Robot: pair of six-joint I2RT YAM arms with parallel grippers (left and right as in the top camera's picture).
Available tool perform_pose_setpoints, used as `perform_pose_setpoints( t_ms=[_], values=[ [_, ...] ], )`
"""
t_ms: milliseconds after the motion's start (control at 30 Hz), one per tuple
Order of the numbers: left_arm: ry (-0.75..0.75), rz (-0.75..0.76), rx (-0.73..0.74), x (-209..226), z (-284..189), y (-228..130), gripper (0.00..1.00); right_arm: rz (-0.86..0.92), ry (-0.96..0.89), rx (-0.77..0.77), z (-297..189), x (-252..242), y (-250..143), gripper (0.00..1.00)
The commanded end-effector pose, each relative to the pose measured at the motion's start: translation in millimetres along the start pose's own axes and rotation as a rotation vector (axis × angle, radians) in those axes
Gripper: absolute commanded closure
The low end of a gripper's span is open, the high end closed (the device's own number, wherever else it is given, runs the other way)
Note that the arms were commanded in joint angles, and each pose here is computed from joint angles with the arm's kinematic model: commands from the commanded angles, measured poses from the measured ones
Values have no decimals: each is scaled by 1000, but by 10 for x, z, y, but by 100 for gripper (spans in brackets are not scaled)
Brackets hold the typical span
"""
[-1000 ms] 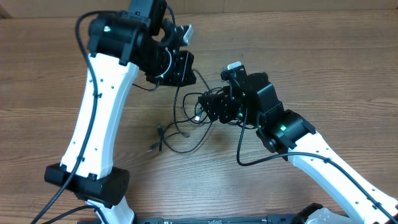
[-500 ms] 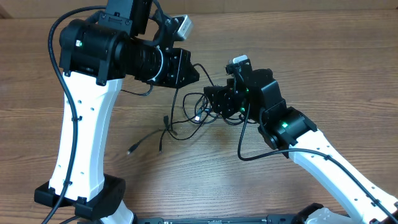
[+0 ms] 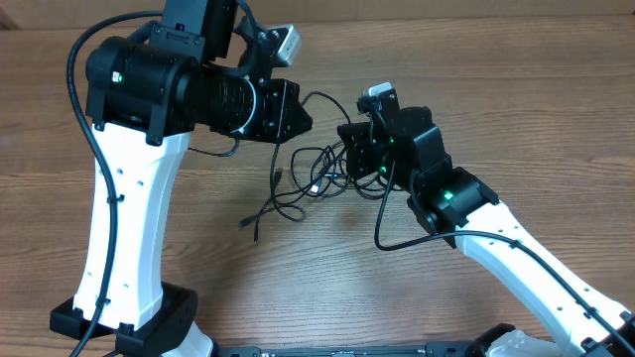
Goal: Untangle cables
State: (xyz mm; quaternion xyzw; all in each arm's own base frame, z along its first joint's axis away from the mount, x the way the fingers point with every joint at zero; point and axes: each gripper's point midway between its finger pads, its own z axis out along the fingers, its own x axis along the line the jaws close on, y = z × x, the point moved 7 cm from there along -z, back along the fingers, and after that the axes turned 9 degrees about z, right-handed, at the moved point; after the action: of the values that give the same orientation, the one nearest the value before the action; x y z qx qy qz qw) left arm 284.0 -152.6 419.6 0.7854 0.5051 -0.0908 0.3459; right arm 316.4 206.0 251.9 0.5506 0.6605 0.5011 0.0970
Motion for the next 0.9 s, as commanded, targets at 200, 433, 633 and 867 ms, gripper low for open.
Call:
perform_pose_setpoints(
  t_ms=[200, 433, 633, 867],
  values=[
    [71, 13, -39, 1, -128, -26, 26, -31, 102, -176, -362, 248, 387, 96],
    [73, 47, -37, 0, -125, -26, 14, -109, 230, -171, -409, 400, 402, 96],
    [249, 63, -38, 182, -144, -13, 10, -123, 285, -190, -473, 475, 443, 96],
    [357, -66, -46, 352, -114, 28, 8, -135, 331, -201, -571, 543, 469, 96]
  ],
)
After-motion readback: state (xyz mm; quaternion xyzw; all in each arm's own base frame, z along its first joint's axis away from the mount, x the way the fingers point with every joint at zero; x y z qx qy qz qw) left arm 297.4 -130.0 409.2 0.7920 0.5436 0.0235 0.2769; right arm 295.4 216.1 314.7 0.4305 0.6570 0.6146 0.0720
